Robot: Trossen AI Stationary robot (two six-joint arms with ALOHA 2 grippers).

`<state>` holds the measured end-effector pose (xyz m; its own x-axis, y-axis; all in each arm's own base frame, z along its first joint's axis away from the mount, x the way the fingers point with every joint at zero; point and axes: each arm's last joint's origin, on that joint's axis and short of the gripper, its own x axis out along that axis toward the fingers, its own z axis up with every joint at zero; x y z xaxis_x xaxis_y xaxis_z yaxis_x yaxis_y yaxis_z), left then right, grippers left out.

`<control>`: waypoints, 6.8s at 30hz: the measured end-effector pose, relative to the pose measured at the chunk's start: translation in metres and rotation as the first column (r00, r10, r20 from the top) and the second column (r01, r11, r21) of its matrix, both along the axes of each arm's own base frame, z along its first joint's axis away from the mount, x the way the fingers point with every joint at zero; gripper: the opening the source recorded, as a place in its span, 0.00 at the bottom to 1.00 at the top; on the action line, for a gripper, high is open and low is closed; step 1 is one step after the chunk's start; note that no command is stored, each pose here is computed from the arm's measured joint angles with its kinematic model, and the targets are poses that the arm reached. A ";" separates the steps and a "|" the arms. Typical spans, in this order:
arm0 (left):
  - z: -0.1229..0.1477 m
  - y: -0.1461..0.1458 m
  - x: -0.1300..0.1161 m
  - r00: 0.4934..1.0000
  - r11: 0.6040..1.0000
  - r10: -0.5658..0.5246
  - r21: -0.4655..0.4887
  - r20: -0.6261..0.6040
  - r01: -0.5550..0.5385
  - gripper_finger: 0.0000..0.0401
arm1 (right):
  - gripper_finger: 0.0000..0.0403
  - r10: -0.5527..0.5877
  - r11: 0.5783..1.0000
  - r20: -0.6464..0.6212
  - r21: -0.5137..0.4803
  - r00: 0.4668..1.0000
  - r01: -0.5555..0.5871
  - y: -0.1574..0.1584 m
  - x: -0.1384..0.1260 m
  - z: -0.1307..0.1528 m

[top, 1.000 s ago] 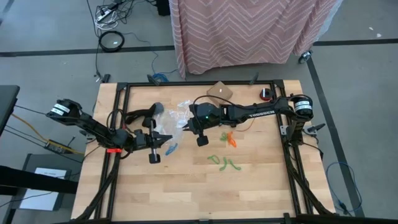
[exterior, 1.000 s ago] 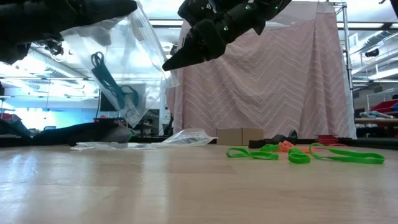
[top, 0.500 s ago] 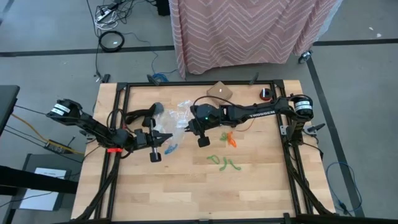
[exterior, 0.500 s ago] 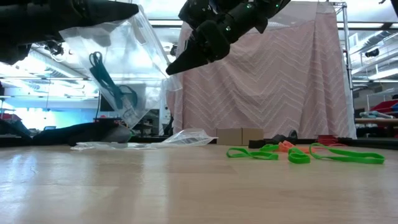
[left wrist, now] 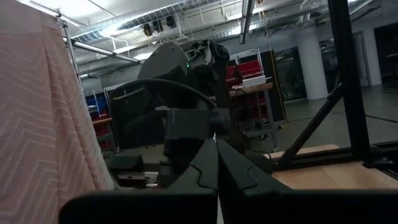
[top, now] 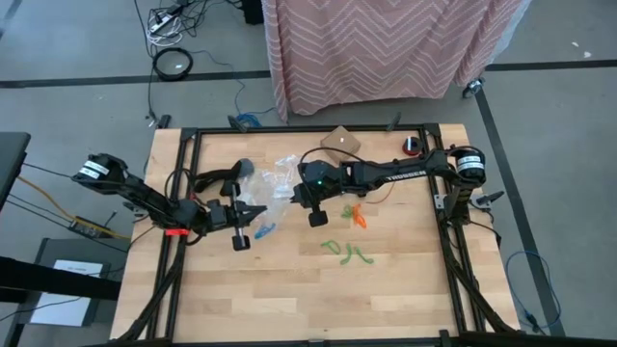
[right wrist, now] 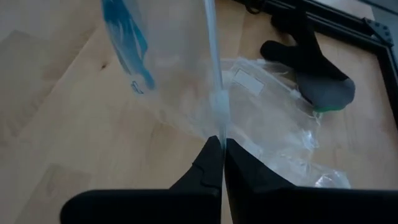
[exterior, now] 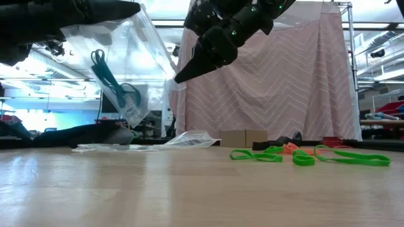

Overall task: Sort rubber bands
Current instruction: Close the transparent zip bag

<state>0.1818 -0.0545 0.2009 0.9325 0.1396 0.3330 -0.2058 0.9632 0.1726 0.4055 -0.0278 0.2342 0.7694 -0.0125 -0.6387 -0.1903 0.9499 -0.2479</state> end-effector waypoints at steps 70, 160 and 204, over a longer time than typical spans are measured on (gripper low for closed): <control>0.001 -0.004 0.006 0.997 0.997 -0.078 -0.021 -0.023 0.078 0.00 | 0.03 0.119 0.993 0.176 -0.023 0.977 -0.117 0.009 0.010 0.013; 0.055 -0.009 0.039 0.527 0.919 0.369 0.215 -0.765 -0.331 0.41 | 0.03 -0.188 0.976 -0.033 -0.116 0.982 0.183 -0.010 0.003 -0.015; 0.039 0.015 0.047 0.613 0.929 0.310 0.093 -0.727 -0.359 0.01 | 0.05 -0.157 0.980 -0.030 -0.126 0.987 0.152 -0.003 0.004 -0.014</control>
